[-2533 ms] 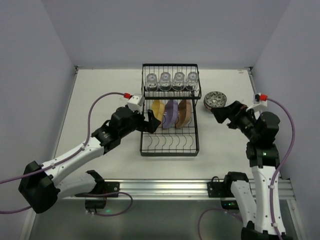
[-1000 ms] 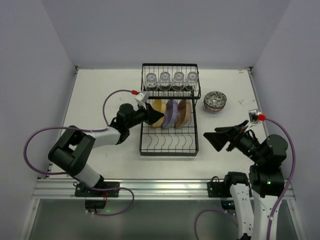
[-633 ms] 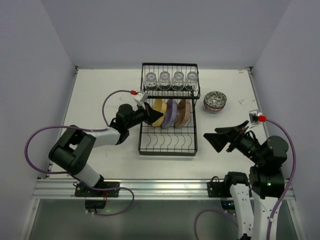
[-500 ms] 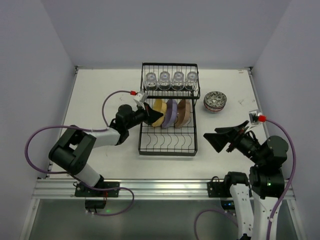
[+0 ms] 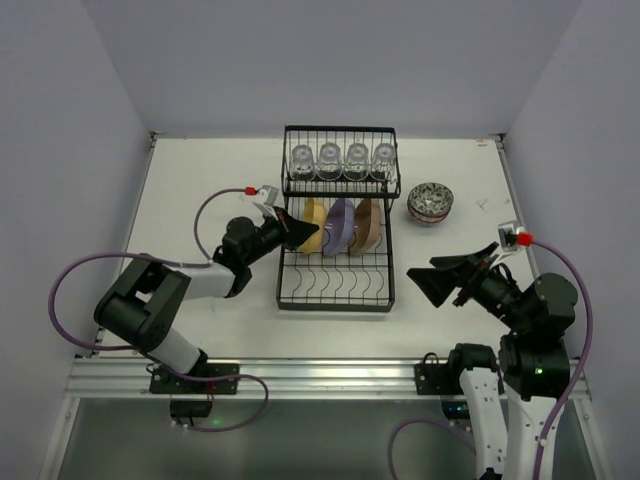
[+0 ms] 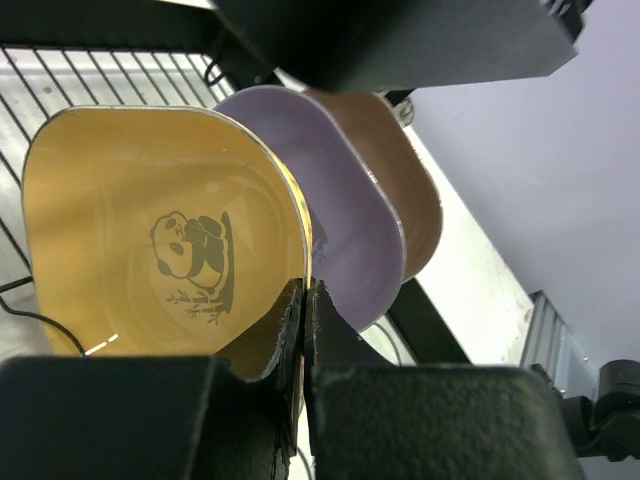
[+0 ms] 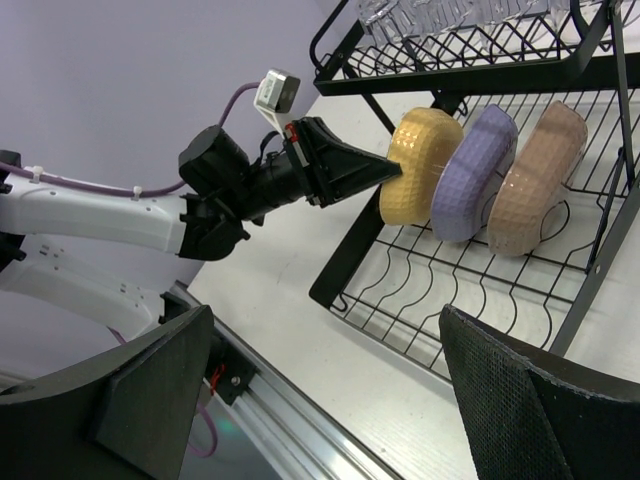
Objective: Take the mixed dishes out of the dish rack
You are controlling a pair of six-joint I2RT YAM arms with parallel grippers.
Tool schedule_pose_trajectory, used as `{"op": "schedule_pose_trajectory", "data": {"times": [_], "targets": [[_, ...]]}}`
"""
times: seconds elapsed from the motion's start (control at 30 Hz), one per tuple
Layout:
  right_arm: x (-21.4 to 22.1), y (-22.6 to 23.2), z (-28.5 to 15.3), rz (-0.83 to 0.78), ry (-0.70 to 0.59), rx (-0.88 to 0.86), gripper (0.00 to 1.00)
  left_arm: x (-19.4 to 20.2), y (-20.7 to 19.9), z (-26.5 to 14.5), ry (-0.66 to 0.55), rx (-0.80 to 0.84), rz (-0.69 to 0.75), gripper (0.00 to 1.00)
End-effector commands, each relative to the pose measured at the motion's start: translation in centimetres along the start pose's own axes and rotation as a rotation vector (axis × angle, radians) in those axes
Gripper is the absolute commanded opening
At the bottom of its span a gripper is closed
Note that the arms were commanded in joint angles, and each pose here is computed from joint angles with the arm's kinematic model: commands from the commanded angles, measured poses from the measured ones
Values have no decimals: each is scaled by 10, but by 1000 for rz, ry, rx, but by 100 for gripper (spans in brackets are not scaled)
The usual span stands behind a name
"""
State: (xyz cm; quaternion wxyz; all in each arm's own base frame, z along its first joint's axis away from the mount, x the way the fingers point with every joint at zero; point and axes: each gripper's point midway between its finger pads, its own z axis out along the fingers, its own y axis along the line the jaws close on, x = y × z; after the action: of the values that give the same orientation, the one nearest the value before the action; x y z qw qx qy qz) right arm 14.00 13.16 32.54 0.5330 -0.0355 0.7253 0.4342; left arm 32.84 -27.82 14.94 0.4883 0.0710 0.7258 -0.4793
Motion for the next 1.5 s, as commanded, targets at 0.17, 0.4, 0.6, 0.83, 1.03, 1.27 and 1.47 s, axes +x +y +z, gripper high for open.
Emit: {"op": "schedule_pose_trajectory", "data": {"times": [0.17,0.4,0.6,0.83,1.03,1.27,1.47], "targets": [[-5,17,-8,-44,-16,-35,95,-36,-40,-6,-140,156,-18,0],[-6,18,-9,-50,-12,-34,95,-39,-47,-11,-160,188,-32,0],[-7,18,-7,-42,-15,-38,95,-55,-64,-25,-173,185,13,0],[-13,14,-4,-38,-13,-13,95,-34,-49,-37,-33,30,-30,0],[-20,13,-3,-43,10,18,95,-10,-50,-63,131,-87,-29,0],[-18,3,19,58,138,-2,93,-7,-98,-99,267,-51,187,0],[8,15,42,80,315,-23,91,19,-142,-119,453,-91,455,0]]}}
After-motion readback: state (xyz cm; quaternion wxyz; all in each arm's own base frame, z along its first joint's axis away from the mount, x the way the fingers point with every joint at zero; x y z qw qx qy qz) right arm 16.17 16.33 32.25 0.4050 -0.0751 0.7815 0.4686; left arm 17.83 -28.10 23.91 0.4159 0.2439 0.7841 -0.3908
